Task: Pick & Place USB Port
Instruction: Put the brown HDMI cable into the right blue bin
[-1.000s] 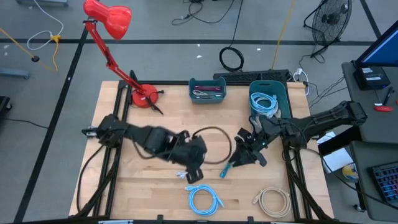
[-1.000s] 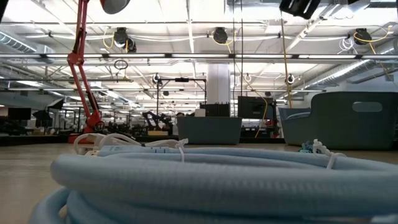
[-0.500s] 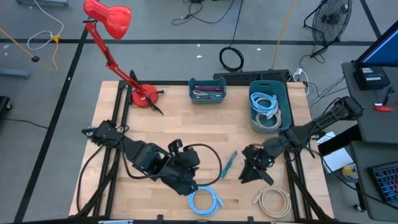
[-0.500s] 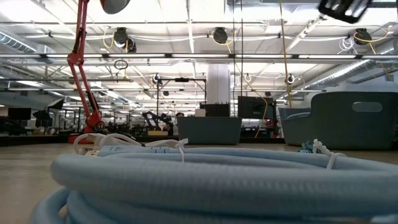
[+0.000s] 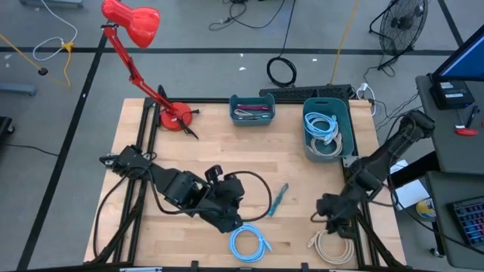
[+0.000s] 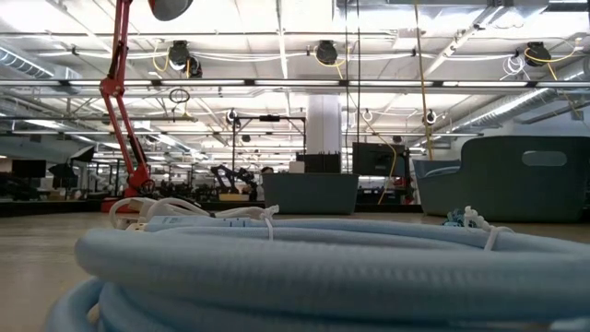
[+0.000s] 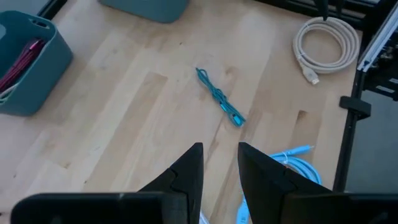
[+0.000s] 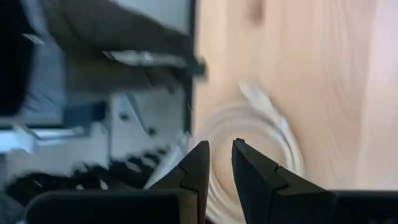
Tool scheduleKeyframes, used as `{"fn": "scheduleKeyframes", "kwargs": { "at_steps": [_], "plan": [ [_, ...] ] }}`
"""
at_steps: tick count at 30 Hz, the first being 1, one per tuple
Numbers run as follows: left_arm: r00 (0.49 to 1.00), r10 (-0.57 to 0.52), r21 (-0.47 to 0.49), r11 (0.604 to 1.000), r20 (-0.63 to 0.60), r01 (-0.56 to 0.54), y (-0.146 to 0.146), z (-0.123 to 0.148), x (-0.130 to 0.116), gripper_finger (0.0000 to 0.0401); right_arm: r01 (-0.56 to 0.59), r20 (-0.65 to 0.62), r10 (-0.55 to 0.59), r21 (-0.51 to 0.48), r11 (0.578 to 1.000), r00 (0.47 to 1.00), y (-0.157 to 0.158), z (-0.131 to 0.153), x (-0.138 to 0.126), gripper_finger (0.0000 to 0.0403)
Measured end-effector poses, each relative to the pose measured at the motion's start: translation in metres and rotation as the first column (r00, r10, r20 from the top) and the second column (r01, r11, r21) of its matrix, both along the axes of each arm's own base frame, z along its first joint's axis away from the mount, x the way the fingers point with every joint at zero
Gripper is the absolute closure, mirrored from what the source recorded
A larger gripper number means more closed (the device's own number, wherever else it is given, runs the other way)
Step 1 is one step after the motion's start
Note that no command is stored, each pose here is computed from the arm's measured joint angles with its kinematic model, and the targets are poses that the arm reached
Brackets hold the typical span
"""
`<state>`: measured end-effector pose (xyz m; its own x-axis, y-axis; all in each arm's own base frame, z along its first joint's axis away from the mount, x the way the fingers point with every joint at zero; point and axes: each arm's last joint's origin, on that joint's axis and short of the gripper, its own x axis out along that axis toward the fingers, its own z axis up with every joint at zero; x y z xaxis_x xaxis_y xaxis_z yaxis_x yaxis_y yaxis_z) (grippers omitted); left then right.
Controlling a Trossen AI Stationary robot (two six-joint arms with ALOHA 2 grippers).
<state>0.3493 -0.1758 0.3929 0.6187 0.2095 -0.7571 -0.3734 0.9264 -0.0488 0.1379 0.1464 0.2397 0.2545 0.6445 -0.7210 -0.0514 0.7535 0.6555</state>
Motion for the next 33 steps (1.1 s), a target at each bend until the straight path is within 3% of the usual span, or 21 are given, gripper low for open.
{"fn": "scheduleKeyframes", "kwargs": {
  "at_steps": [3,11,18,22,28,33],
  "plan": [
    [1.000,0.006,0.002,1.000,-0.001,-0.006,0.003,0.000,0.002,0.0297,-0.016,-0.055,0.013,-0.054,0.998,0.998,0.003,-0.004,-0.010,0.0344],
    [1.000,0.008,0.001,1.000,-0.001,-0.008,0.004,0.000,0.002,0.0297,-0.004,-0.017,0.001,-0.145,0.989,1.000,0.010,-0.008,-0.022,0.0344],
    [0.998,0.014,-0.008,1.000,-0.061,-0.015,0.000,-0.025,0.008,0.0297,-0.082,-0.051,0.073,-0.184,0.980,0.996,0.018,-0.026,-0.026,0.0344],
    [0.992,-0.013,-0.066,0.998,-0.128,0.005,-0.002,-0.051,0.015,0.0297,-0.073,-0.055,0.069,-0.078,0.994,0.996,0.025,-0.049,-0.031,0.0344],
    [0.989,-0.030,-0.132,0.991,-0.145,0.011,-0.003,-0.074,0.023,0.0297,-0.063,-0.116,0.092,0.230,0.971,0.989,0.023,-0.082,-0.036,0.0345],
    [0.993,-0.031,-0.147,0.989,-0.110,0.014,-0.004,-0.073,0.027,0.0297,-0.027,-0.070,0.044,0.219,0.975,0.997,0.027,-0.074,-0.036,0.0374]
  ]
}}
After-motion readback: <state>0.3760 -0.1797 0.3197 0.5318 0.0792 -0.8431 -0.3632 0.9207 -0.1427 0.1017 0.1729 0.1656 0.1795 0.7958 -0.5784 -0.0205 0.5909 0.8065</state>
